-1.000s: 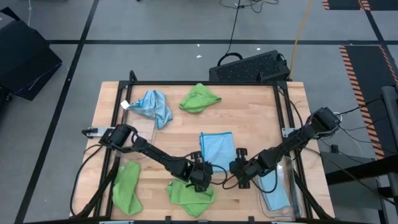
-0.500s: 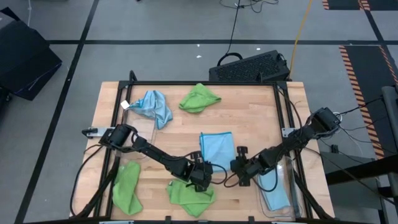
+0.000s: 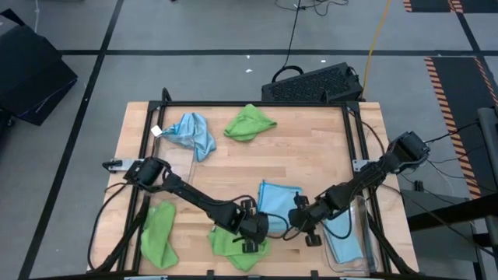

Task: Sort microfiber towel by color & place in baskets
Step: Fold the right blue microfiber towel

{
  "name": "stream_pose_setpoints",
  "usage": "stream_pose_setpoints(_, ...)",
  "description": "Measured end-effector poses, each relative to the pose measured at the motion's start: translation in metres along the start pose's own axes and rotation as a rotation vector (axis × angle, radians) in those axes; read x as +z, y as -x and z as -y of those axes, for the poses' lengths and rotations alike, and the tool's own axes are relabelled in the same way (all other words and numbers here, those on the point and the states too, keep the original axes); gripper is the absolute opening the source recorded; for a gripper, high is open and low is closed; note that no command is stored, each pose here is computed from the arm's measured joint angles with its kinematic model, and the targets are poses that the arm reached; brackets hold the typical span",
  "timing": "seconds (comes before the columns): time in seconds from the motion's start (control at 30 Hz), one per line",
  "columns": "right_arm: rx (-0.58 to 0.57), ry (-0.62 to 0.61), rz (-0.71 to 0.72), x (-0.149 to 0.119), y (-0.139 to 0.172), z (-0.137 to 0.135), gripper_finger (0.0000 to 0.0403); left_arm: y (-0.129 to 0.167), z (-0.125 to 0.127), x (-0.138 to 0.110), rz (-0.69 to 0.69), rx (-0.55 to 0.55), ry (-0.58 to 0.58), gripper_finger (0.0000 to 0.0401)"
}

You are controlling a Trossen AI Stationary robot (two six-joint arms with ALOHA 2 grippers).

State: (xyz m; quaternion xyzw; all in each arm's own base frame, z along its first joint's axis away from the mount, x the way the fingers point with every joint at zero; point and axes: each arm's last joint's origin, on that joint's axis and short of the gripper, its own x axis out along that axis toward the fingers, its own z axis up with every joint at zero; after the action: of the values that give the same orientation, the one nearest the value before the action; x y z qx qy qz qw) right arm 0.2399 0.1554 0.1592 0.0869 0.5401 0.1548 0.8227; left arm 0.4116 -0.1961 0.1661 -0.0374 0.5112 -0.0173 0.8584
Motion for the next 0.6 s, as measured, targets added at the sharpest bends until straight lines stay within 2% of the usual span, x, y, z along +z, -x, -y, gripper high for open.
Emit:
stream_pose_setpoints(0.1, 0.033, -0.021, -0.011, 0.000, 0.005, -0.002, 0.0015, 0.015, 0.014, 0.012, 0.047, -0.047, -0.048, 0.0010)
stream_pose_setpoints(0.2, 0.004, -0.028, -0.040, -0.003, 0.007, 0.000, 0.0016, 0.026, 0.017, 0.018, 0.055, -0.037, -0.073, 0.0005)
stream_pose_setpoints(0.4, -0.122, -0.061, -0.088, -0.009, 0.008, 0.009, 0.0016, 0.022, -0.011, 0.021, 0.009, 0.103, -0.020, 0.0009)
stream_pose_setpoints(0.6, -0.221, -0.076, -0.049, -0.007, 0.011, 0.018, 0.0017, 0.019, -0.042, 0.029, -0.023, 0.161, 0.032, 0.0011)
